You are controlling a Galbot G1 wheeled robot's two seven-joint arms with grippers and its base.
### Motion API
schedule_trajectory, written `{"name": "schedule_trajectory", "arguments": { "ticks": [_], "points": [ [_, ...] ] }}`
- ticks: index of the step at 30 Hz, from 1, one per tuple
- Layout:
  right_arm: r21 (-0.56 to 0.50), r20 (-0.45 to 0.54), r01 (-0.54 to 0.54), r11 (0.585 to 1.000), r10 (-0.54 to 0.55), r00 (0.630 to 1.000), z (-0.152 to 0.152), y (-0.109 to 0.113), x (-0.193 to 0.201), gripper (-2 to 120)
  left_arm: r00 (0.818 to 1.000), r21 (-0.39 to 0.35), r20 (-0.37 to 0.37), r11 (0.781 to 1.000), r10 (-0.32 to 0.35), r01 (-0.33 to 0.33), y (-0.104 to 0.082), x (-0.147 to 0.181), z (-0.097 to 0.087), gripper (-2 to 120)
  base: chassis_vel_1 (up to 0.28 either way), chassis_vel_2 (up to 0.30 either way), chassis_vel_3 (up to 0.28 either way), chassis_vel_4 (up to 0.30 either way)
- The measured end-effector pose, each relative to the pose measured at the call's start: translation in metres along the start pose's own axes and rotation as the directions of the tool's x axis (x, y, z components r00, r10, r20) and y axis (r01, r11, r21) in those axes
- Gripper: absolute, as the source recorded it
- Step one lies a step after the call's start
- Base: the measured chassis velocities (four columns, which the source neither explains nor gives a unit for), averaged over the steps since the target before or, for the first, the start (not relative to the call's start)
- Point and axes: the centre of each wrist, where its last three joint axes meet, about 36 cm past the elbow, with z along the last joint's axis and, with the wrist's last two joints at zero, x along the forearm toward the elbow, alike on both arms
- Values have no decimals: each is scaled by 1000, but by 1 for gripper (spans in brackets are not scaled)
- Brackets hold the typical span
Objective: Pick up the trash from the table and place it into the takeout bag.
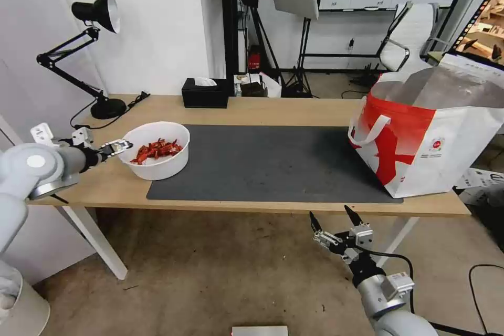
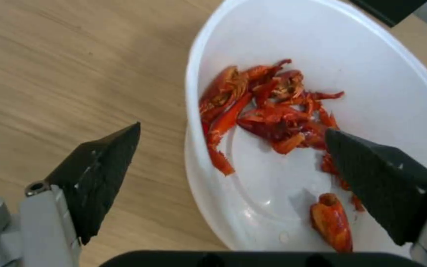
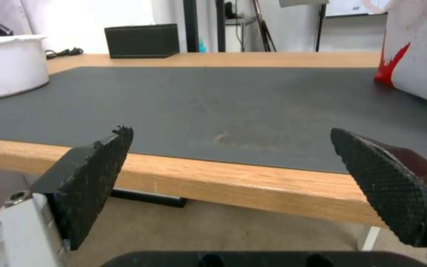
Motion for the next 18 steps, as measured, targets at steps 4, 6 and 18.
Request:
{"name": "schedule_trajectory", "arguments": {
  "ticks": [4,6,18],
  "points": [
    [0,0,0,1000,0,1000,0,0,0,100,999,-13,-17,999,-42,42,-7,-12,-2,100,0,0,0,0],
    [0,0,0,1000,0,1000,0,0,0,100,998,-18,-20,998,-56,56,-8,-14,-2,99,0,0,0,0],
    [0,0,0,1000,0,1000,0,0,0,100,993,-55,-52,993,-110,108,-15,-27,-2,55,0,0,0,0]
  ]
}}
